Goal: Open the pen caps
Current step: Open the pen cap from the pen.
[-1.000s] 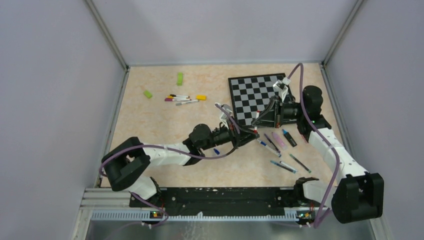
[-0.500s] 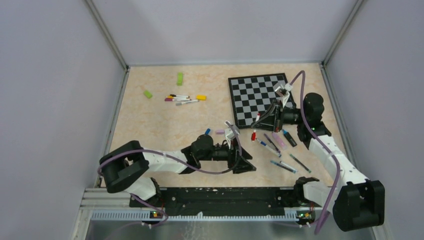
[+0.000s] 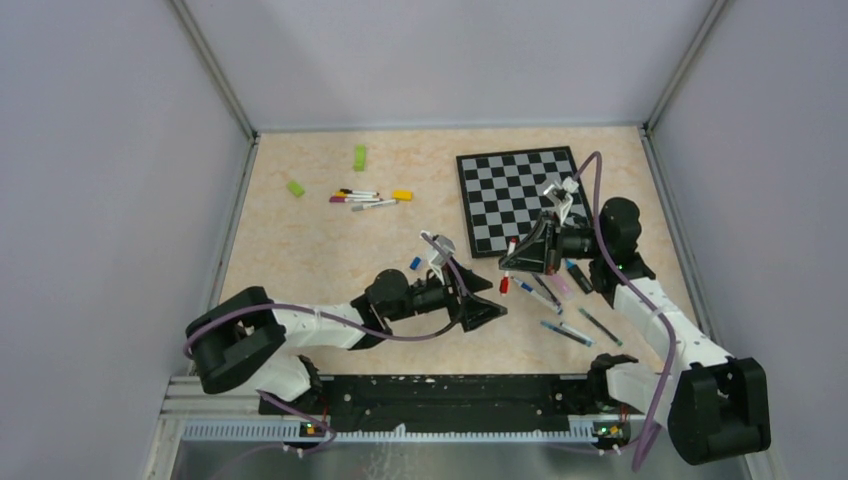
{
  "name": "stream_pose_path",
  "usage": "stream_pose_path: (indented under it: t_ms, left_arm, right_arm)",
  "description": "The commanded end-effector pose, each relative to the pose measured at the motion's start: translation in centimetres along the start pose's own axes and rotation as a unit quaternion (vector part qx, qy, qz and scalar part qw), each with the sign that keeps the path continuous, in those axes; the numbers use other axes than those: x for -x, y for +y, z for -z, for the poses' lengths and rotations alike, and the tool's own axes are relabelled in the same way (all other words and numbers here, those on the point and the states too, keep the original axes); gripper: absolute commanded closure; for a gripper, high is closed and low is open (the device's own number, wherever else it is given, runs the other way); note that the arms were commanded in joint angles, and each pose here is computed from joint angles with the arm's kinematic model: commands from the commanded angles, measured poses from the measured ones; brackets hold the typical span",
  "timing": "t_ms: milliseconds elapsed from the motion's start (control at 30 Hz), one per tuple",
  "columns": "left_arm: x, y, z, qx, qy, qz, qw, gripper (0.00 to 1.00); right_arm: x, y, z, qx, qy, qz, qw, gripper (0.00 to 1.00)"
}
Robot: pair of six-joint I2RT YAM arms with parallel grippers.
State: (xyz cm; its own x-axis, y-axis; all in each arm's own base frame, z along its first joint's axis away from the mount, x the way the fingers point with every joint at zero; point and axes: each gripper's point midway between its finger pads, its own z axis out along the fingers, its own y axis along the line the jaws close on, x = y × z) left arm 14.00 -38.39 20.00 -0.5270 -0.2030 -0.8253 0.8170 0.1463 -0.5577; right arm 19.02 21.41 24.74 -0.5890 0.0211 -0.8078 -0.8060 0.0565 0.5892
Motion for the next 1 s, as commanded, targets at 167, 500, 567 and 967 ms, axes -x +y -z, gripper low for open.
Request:
stream_pose_path:
  t_ms: [167,500,567,967]
  left_arm:
    - [4.5,-1.7,-3.6,-0.059,-0.07,-0.007,0.996,0.26]
    - [3.2,-1.6,-4.5,-0.072,-0.039,0.017,0.996,0.52]
    - [2.7,-1.5,-4.4,-0.071,-0.029,0.025,0.997,0.51]
    - [1.6,-0.9,-3.8,-0.062,-0.017,0.045,0.997,0.76]
  right_arm:
    - [-0.7,0.5,-0.8,0.013,0.003,0.018,1.0,1.0]
    - [-0.5,0.3,-1.0,0.008,0.002,0.022,1.0,1.0]
    - [-0.3,0.2,-1.0,0.005,0.002,0.026,1.0,1.0]
    - [-0.1,-0.2,-1.0,-0.003,0.002,0.036,0.999,1.0]
